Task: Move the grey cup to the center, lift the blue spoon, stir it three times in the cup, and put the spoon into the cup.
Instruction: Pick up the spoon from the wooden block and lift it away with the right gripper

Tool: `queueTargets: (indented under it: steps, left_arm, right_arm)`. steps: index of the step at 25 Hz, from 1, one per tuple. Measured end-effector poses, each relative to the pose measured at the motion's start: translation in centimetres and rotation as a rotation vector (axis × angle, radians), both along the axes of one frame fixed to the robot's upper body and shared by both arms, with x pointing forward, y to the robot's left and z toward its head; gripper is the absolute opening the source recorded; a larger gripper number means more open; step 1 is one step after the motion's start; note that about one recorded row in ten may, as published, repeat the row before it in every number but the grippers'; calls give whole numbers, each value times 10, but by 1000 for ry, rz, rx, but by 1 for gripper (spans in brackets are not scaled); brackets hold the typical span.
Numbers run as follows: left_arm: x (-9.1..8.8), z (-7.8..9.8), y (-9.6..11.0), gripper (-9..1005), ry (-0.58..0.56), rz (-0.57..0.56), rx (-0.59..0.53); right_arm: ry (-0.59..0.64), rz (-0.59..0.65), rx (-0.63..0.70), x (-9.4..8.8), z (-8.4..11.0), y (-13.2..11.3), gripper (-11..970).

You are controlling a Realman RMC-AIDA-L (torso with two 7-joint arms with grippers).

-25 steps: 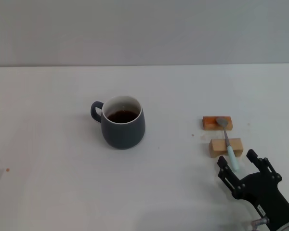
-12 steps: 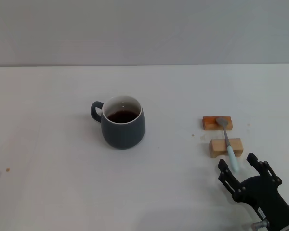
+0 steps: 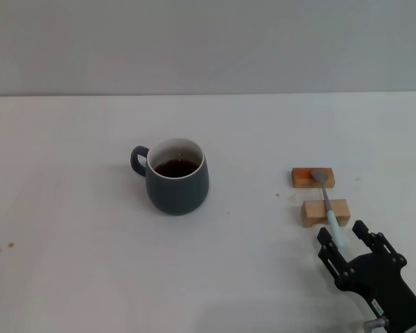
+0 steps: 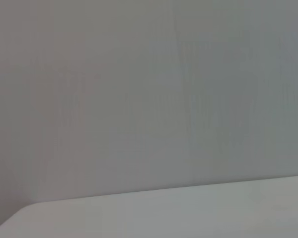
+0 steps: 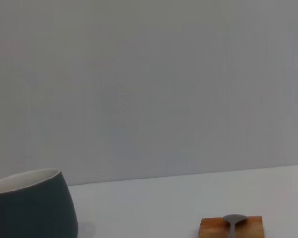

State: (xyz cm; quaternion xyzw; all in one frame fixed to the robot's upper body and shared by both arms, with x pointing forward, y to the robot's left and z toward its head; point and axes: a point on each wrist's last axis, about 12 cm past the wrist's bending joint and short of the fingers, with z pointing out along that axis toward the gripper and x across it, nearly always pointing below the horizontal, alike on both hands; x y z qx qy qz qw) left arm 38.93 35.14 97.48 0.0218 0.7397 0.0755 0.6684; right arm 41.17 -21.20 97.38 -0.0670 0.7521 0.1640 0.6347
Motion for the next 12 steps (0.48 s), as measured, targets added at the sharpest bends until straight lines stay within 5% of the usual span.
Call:
queueTargets:
  steps: [12]
  left_arm:
    - [0, 0, 1, 854, 1, 0, 5]
  right_arm:
    - [3, 2, 4, 1, 0, -2, 648]
